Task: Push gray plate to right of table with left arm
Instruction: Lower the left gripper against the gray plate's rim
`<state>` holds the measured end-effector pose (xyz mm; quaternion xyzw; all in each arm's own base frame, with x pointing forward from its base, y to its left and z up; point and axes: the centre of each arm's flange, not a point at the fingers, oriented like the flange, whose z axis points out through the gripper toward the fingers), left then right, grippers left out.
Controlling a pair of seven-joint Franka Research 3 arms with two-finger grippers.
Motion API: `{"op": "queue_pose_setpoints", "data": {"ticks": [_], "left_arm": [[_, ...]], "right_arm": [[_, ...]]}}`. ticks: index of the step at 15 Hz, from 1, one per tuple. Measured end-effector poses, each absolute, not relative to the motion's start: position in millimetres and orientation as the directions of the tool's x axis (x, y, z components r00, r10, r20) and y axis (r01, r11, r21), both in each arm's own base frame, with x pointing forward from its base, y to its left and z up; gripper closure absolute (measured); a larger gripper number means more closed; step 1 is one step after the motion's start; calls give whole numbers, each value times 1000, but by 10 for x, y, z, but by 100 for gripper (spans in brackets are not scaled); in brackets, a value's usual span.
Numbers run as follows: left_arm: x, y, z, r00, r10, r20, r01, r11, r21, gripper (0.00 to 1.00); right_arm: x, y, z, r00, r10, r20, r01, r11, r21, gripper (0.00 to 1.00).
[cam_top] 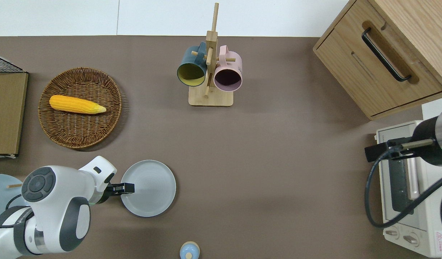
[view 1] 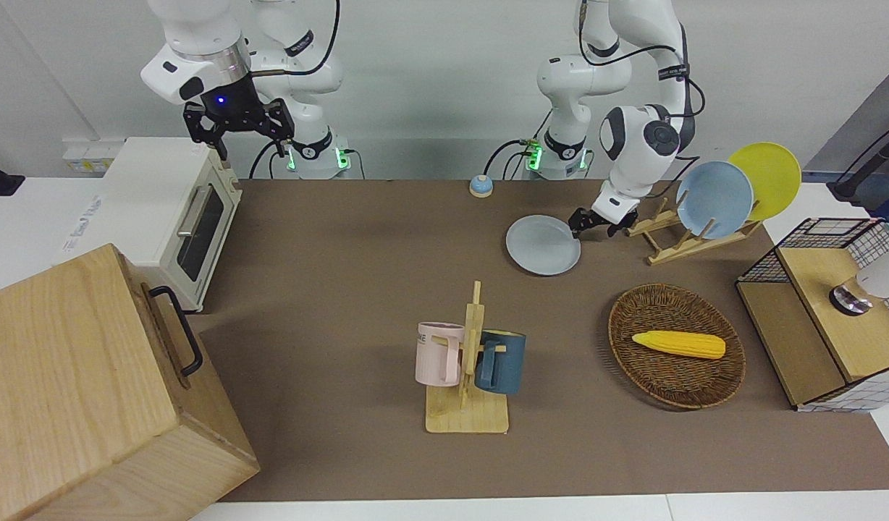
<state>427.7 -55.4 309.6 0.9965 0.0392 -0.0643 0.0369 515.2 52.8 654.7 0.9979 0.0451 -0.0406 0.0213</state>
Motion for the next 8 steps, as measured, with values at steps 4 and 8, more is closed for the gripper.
{"op": "queue_pose_setpoints", "data": {"ticks": [4,8], "left_arm": [[4277,-640,3038,988,79,-134,88,-994,67,22],[4279,-635,3017,987,82,-137,92,-994,67,68]], "right_arm": [[5152,528,6547,993,88,-83,92,-995,39,0],[5152,528,6547,993,88,-83,92,-995,39,0]]}}
